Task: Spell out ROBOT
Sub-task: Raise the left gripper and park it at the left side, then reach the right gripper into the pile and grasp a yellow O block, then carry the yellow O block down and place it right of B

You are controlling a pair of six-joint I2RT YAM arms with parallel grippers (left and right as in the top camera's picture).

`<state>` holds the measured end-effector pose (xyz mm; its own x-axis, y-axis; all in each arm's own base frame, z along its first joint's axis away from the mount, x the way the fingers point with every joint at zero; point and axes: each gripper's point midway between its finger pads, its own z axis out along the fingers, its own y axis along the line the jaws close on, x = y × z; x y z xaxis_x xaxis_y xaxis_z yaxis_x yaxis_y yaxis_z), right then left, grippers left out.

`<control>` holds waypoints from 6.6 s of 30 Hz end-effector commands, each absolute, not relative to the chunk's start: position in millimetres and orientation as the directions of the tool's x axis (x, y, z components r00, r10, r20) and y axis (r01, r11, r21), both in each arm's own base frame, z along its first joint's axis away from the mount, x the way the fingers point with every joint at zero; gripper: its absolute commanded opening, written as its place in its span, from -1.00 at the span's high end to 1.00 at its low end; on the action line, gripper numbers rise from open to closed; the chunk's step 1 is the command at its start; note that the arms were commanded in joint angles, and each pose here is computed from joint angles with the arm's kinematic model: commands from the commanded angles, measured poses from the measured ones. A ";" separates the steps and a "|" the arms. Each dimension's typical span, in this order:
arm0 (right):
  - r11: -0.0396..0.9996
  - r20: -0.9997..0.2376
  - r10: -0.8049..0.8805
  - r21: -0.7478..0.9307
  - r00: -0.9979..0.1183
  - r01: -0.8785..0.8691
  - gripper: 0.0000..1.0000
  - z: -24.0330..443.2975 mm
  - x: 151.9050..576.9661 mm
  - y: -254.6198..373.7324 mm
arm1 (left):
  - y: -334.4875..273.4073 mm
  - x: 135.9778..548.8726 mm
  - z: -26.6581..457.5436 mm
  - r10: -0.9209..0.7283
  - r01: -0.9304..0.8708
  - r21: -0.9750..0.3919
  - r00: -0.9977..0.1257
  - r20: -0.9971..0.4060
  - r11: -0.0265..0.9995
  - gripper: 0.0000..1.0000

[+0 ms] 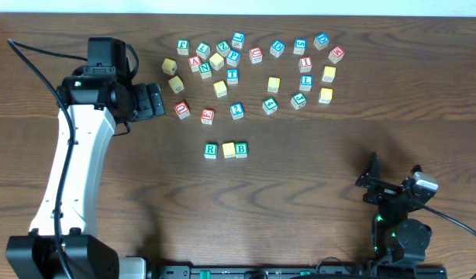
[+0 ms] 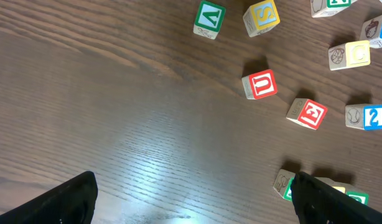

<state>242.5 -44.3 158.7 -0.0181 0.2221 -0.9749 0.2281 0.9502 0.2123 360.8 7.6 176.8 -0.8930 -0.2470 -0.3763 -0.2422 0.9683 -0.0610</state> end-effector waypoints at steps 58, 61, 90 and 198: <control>0.909 -0.672 -0.017 0.299 -0.741 -0.292 -0.99 196.7 535.3 176.1 | 10.0 363.5 184.9 -0.235 -0.234 -0.052 -0.886 -0.399 0.971 -0.95; 0.867 -0.646 -0.004 0.378 -0.763 -0.324 -0.88 172.5 543.0 194.2 | 10.0 363.5 184.9 -0.235 -0.234 -0.052 -0.886 -0.399 0.971 -0.95; 0.995 -0.325 0.096 0.021 -0.941 0.094 -0.01 22.0 530.5 195.1 | 10.0 363.5 184.9 -0.235 -0.234 -0.052 -0.886 -0.399 0.971 -0.95; 0.992 0.069 -0.120 -0.032 -0.990 -0.123 0.13 16.3 344.0 234.1 | 10.0 363.5 184.9 -0.235 -0.234 -0.052 -0.886 -0.399 0.971 -0.96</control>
<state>342.2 237.2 12.1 -0.9880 -0.1307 0.0821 -0.1329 0.9909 -0.0215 360.7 7.8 176.9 -0.8929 -0.2470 -0.3764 -0.2423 0.9683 -0.0605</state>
